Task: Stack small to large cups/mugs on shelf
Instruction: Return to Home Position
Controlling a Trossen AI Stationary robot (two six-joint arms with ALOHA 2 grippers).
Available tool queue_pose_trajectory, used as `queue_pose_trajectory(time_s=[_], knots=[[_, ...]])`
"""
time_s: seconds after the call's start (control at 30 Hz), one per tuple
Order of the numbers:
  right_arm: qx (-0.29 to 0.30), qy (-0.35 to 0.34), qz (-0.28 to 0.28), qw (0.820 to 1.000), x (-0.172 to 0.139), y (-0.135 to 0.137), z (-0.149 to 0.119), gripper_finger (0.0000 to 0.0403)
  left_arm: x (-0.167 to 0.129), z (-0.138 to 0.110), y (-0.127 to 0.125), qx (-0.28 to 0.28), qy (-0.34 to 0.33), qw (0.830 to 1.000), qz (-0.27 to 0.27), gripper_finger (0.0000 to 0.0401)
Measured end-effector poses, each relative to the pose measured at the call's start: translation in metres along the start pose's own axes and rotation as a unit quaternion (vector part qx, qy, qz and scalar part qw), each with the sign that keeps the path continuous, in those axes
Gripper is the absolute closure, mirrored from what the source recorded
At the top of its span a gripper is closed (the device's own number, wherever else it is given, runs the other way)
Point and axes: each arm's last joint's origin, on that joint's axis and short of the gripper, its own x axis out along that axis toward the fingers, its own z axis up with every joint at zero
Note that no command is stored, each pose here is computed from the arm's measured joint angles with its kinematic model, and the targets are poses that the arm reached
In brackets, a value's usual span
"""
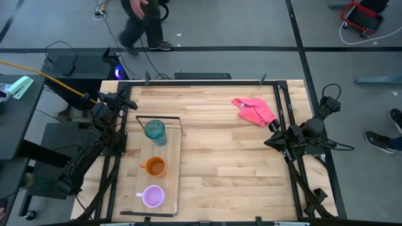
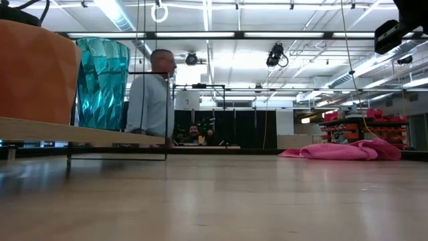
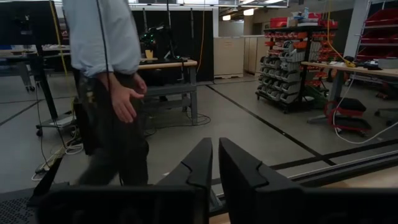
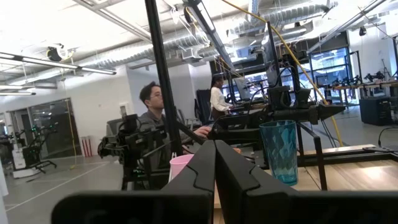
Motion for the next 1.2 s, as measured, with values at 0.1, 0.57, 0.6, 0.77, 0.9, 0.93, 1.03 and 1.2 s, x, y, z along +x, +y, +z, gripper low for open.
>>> queue_pose_trajectory(time_s=[0.1, 0.57, 0.6, 0.77, 0.9, 0.93, 1.03, 1.2], knots=[[0.000, 0.000, 0.000, 1.000, 0.0000, 0.0000, 0.0000, 0.0389, 0.0000, 0.0000, 0.0000, 0.000, 0.000, 1.000, 0.000, 0.0361], [0.000, 0.000, 0.000, 1.000, 0.0000, 0.0000, 0.0000, 0.0389, 0.0000, 0.0000, 0.0000, 0.000, 0.000, 1.000, 0.000, 0.0373], [0.000, 0.000, 0.000, 1.000, 0.0000, 0.0000, 0.0000, 0.0389, 0.0000, 0.0000, 0.0000, 0.000, 0.000, 1.000, 0.000, 0.0373], [0.000, 0.000, 0.000, 1.000, 0.0000, 0.0000, 0.0000, 0.0389, 0.0000, 0.0000, 0.0000, 0.000, 0.000, 1.000, 0.000, 0.0365], [0.000, 0.000, 0.000, 1.000, 0.0000, 0.0000, 0.0000, 0.0389, 0.0000, 0.0000, 0.0000, 0.000, 0.000, 1.000, 0.000, 0.0361], [0.000, 0.000, 0.000, 1.000, 0.0000, 0.0000, 0.0000, 0.0389, 0.0000, 0.0000, 0.0000, 0.000, 0.000, 1.000, 0.000, 0.0361], [0.000, 0.000, 0.000, 1.000, 0.0000, 0.0000, 0.0000, 0.0389, 0.0000, 0.0000, 0.0000, 0.000, 0.000, 1.000, 0.000, 0.0362], [0.000, 0.000, 0.000, 1.000, 0.0000, 0.0000, 0.0000, 0.0389, 0.0000, 0.0000, 0.0000, 0.000, 0.000, 1.000, 0.000, 0.0369]])
